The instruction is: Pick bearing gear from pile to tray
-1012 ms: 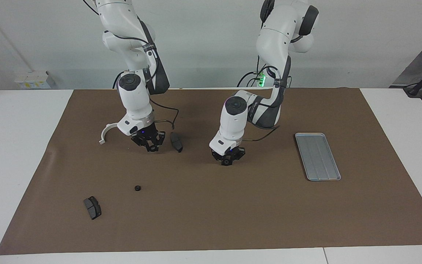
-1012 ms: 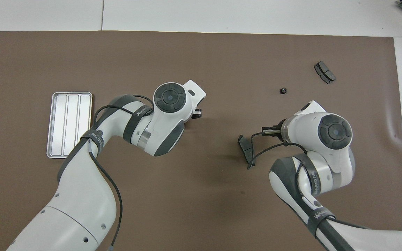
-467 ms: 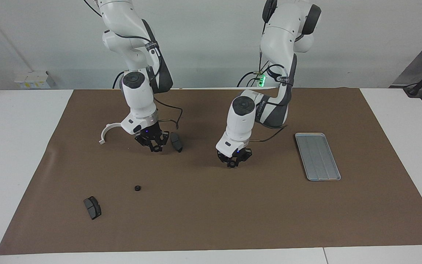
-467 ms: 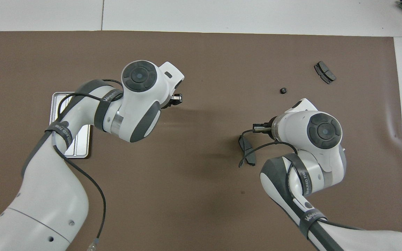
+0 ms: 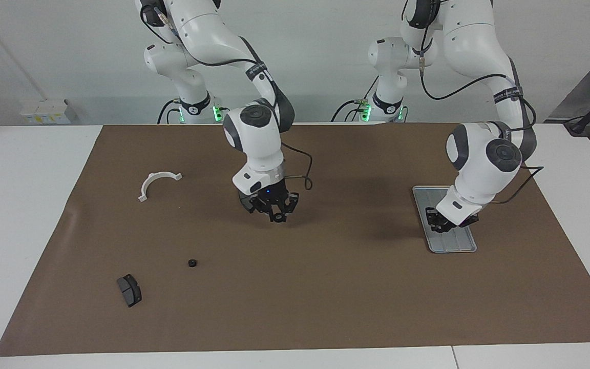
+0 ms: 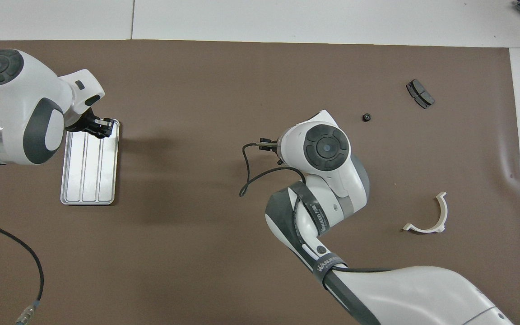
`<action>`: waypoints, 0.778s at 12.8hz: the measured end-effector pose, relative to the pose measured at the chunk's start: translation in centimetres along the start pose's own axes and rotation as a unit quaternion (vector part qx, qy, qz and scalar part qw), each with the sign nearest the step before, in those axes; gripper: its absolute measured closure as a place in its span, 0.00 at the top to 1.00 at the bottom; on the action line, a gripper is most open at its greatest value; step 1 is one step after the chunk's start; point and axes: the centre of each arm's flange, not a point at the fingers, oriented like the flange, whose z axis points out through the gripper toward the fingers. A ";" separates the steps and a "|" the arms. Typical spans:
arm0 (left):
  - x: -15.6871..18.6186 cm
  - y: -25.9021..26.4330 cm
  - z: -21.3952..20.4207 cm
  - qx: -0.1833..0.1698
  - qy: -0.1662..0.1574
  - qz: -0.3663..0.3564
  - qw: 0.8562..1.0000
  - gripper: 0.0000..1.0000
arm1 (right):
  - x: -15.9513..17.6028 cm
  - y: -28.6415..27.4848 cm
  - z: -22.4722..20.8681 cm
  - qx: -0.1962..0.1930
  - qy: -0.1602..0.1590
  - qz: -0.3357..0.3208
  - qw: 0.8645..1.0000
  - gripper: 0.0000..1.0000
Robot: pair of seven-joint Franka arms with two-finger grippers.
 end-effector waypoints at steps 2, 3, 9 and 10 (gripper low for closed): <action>-1.0 -0.9 0.7 -0.001 -0.006 0.004 1.000 0.35 | -1.1 -3.1 2.0 -0.005 -0.013 0.007 1.000 0.34; -1.3 -0.7 1.2 -0.001 -0.004 0.005 1.000 0.35 | -1.8 -4.2 2.9 -0.007 -0.017 0.009 1.000 0.34; -1.5 -0.3 2.0 -0.002 0.002 0.008 1.000 0.74 | -2.6 -5.3 4.7 -0.015 -0.025 0.009 1.000 0.66; -1.5 -0.2 1.9 -0.001 0.003 0.009 1.000 0.79 | -2.3 -5.2 4.5 -0.015 -0.023 0.010 1.000 0.78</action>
